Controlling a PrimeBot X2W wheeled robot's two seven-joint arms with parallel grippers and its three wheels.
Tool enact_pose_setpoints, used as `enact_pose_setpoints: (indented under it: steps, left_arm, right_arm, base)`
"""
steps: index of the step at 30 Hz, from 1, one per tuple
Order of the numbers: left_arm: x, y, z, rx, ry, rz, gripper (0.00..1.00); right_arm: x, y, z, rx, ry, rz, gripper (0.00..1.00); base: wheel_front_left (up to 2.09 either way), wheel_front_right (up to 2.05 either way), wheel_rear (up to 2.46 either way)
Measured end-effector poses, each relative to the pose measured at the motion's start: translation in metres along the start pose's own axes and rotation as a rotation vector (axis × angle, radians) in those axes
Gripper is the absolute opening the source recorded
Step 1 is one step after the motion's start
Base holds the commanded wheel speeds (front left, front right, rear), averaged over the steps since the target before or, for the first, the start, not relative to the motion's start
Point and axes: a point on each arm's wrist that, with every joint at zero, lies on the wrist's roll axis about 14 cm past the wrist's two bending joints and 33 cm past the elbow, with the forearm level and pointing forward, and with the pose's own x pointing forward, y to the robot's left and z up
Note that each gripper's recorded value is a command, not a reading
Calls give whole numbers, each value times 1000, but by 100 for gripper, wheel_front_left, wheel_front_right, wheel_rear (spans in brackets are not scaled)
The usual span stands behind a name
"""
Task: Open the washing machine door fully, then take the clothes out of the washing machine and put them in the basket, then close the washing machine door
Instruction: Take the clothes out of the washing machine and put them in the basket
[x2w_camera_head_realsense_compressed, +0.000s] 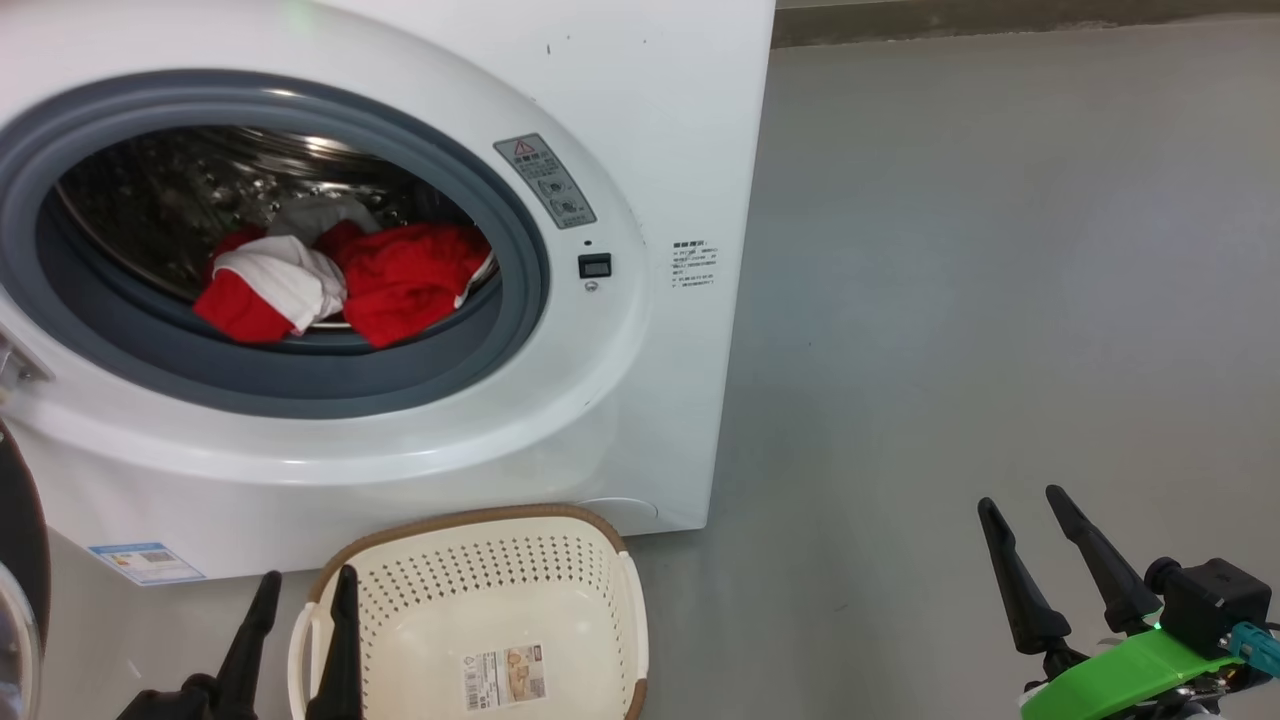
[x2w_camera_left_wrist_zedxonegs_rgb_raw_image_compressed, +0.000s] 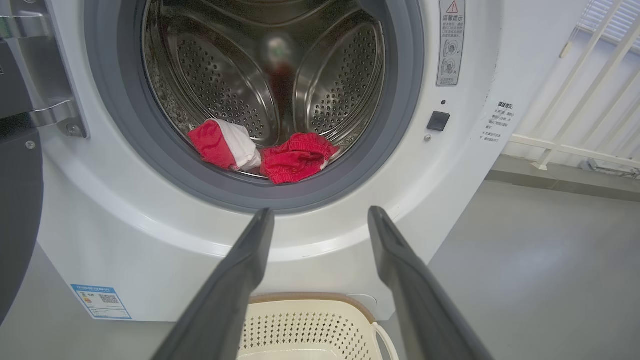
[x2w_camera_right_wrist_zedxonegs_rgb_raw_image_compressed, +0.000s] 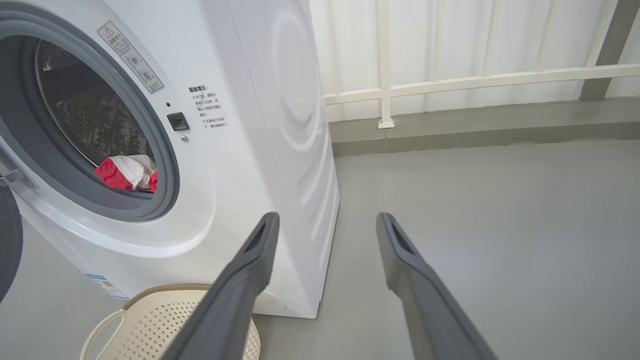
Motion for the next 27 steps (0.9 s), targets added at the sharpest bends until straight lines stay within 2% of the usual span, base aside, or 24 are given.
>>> enact_pose_setpoints:
  steps: [17, 27]
  left_arm:
    - [-1, 1, -21, 19, 68, 1, 100]
    - [67, -23, -20, 88, 64, -86, 100]
  right_arm:
    - [2, 0, -4, 1, 13, -1, 100]
    - [24, 2, -12, 1, 35, 10, 100]
  base:
    - [0, 0, 0]
    - [0, 0, 0]
